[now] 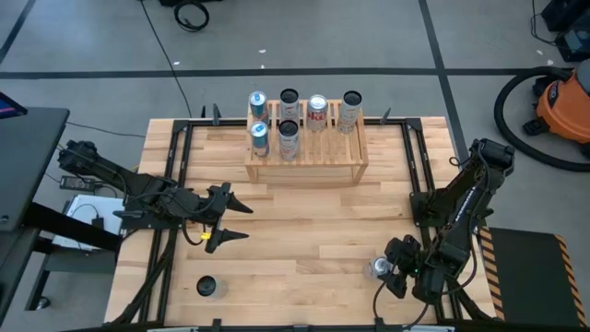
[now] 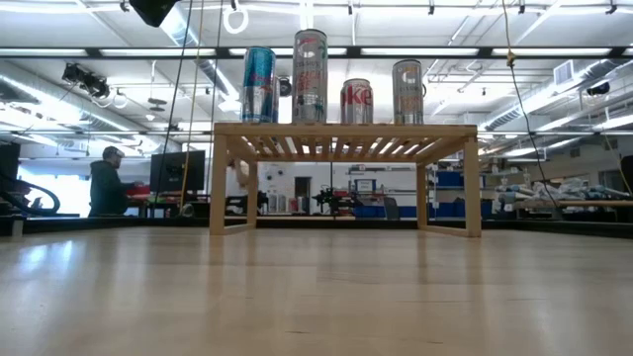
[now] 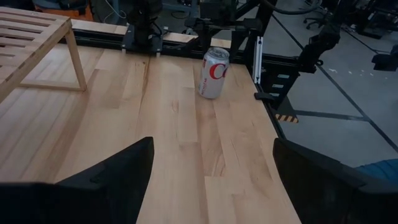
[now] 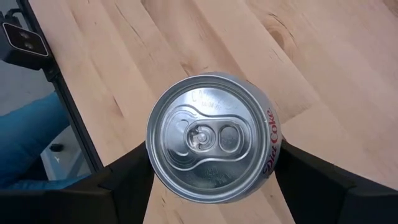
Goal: Place canned beverage on shelf
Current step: Put the silver soda can on the shelf aligned with the silver soda can, then put the white and yellow soda can on the shelf aligned with the white and yellow soda can
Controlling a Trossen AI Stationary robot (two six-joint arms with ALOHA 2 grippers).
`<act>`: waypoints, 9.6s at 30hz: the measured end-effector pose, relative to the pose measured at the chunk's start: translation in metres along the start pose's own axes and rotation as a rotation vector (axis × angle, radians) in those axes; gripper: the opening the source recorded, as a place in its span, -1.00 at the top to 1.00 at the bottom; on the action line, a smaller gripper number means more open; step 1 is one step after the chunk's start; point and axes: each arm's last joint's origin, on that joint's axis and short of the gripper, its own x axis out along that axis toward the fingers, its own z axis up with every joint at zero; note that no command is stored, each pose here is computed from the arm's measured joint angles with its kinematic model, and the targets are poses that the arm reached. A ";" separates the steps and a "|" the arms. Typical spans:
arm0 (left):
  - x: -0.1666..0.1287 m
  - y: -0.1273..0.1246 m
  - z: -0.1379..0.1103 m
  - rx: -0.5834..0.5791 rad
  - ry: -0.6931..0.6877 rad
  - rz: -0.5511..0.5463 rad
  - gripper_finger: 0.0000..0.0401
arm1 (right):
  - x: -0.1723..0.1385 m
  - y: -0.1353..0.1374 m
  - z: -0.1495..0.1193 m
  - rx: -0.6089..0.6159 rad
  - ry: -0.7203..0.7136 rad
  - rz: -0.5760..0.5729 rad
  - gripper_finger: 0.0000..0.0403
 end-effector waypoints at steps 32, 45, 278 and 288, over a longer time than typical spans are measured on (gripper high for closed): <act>0.000 0.000 -0.001 0.002 0.006 0.001 -0.66 | 0.005 0.014 0.056 -0.064 0.005 -0.004 -0.45; 0.000 0.000 -0.001 0.002 0.006 0.001 -0.66 | -0.008 0.026 0.075 -0.100 -0.023 0.043 -0.45; -0.001 0.002 -0.002 0.273 0.021 0.052 -0.66 | -0.126 0.072 0.213 -0.268 -0.716 0.289 -0.71; -0.001 0.002 -0.001 0.213 0.011 0.031 -0.70 | -0.129 0.077 0.202 -0.312 -0.701 0.316 -0.71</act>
